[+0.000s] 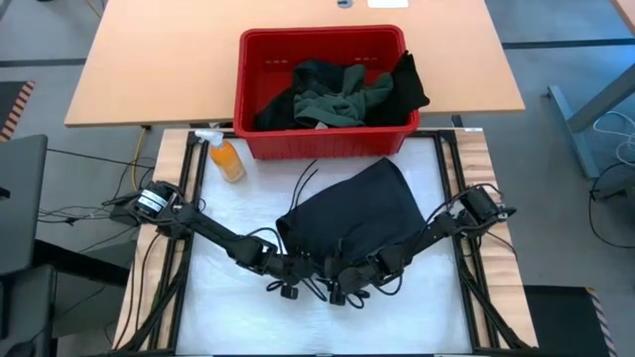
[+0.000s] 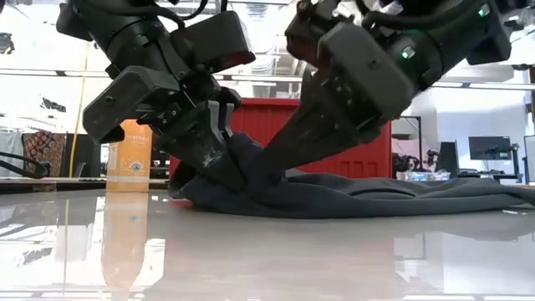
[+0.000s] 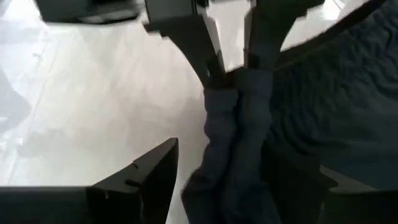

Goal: Fold laundry
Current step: Fold the black shorts

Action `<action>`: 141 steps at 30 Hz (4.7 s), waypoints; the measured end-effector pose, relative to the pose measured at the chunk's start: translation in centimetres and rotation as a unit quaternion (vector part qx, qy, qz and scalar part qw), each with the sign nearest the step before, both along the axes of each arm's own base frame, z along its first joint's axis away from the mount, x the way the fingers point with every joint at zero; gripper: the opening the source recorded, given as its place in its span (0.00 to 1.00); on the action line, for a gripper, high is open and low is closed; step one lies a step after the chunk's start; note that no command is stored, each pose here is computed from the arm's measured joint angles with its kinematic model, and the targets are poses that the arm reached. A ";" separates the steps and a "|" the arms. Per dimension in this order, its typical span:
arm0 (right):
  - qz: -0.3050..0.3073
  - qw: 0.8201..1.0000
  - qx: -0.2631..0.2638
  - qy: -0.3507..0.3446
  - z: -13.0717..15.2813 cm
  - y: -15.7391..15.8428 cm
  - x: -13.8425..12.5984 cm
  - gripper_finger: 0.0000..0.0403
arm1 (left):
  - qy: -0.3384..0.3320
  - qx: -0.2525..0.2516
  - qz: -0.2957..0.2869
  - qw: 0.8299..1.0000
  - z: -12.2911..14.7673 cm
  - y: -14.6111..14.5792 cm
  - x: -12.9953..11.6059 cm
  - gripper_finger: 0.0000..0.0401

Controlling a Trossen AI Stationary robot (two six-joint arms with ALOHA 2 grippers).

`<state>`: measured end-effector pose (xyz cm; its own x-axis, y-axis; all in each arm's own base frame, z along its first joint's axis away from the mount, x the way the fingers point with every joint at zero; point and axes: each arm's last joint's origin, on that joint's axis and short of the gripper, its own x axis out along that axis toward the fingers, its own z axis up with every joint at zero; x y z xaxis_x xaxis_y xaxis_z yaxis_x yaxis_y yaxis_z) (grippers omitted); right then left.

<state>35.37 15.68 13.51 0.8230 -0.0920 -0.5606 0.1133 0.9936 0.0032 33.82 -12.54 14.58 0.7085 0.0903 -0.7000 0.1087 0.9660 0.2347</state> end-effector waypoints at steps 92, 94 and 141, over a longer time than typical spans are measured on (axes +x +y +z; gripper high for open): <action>-0.064 0.985 0.089 -0.136 8.6 5.7 -22.5 0.12 | 0.018 -0.160 -0.085 0.983 3.5 3.1 2.6 0.04; -0.049 0.986 0.092 -0.131 9.3 5.5 -22.4 0.12 | -0.014 -0.128 -0.064 0.990 5.1 3.0 1.6 0.02; -0.401 0.884 0.127 0.203 9.3 -15.1 -19.5 0.58 | -0.178 -0.087 0.022 0.980 7.1 4.6 -2.3 0.00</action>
